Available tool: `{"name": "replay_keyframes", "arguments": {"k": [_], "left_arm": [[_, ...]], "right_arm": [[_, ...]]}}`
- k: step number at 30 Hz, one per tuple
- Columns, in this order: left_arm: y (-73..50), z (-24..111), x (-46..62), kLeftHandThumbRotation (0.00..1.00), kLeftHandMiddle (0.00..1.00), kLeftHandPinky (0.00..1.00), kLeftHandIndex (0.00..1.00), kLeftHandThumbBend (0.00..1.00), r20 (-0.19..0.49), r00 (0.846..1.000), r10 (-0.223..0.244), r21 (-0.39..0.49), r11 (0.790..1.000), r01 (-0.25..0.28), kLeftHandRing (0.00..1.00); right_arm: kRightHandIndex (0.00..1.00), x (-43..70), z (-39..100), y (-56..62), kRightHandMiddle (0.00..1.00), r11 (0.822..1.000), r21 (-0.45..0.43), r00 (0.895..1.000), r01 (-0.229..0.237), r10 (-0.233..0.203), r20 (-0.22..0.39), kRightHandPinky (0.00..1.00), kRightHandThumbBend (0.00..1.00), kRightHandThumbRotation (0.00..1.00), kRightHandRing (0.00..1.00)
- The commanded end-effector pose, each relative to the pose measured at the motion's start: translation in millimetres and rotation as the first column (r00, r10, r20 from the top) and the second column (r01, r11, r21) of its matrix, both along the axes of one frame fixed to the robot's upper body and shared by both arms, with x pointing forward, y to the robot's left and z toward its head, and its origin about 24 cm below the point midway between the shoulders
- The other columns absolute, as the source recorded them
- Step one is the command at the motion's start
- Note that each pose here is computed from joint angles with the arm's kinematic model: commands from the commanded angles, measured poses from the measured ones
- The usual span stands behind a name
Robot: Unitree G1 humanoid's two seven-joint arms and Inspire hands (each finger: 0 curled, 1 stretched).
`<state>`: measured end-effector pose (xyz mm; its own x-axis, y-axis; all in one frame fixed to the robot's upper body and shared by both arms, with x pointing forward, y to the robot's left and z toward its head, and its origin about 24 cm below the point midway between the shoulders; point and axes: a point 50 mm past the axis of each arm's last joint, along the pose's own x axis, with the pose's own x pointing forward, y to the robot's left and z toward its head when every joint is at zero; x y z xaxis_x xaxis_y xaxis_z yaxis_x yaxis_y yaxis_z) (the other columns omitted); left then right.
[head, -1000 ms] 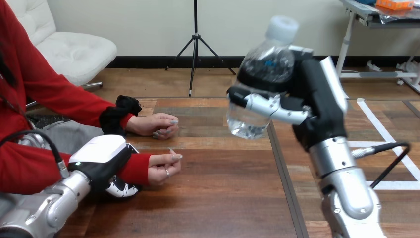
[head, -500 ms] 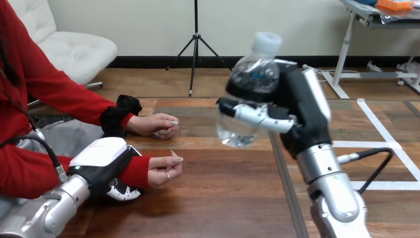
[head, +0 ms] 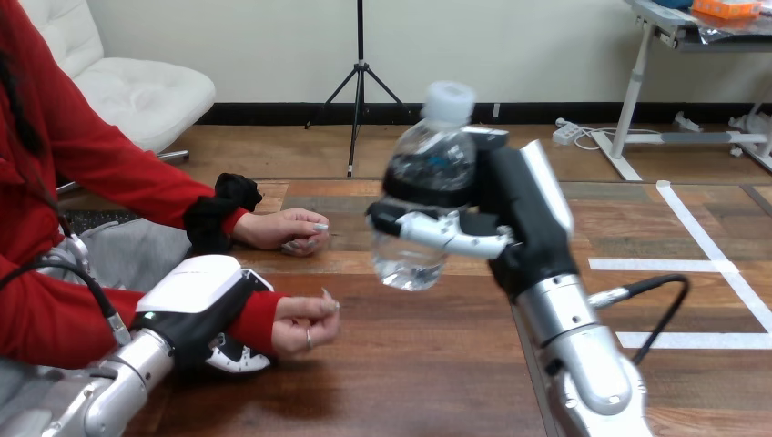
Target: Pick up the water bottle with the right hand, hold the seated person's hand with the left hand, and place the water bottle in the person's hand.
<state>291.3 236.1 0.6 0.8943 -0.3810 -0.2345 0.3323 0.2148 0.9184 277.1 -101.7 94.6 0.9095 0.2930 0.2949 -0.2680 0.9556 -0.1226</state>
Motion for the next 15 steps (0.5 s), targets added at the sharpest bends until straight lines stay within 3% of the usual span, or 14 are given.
{"name": "replay_keyframes", "arguments": {"k": [1, 15], "left_arm": [[-18.9, 12.5, 5.3, 0.04, 0.37, 0.25, 0.38, 0.73, 0.076, 0.996, -0.053, -0.078, 0.995, 0.059, 0.31], [-26.4, 25.5, 1.0, 0.05, 0.37, 0.24, 0.38, 0.72, 0.133, 0.987, -0.093, -0.131, 0.985, 0.110, 0.31]], "right_arm": [[0.22, 12.2, 32.1, 16.9, 0.19, 0.999, 0.036, 0.990, -0.039, 0.033, 0.140, 0.09, 0.71, 0.00, 0.14], [0.21, 16.7, 19.1, 30.3, 0.18, 0.998, 0.030, 0.993, -0.059, 0.055, 0.108, 0.08, 0.72, 0.00, 0.13]]}}
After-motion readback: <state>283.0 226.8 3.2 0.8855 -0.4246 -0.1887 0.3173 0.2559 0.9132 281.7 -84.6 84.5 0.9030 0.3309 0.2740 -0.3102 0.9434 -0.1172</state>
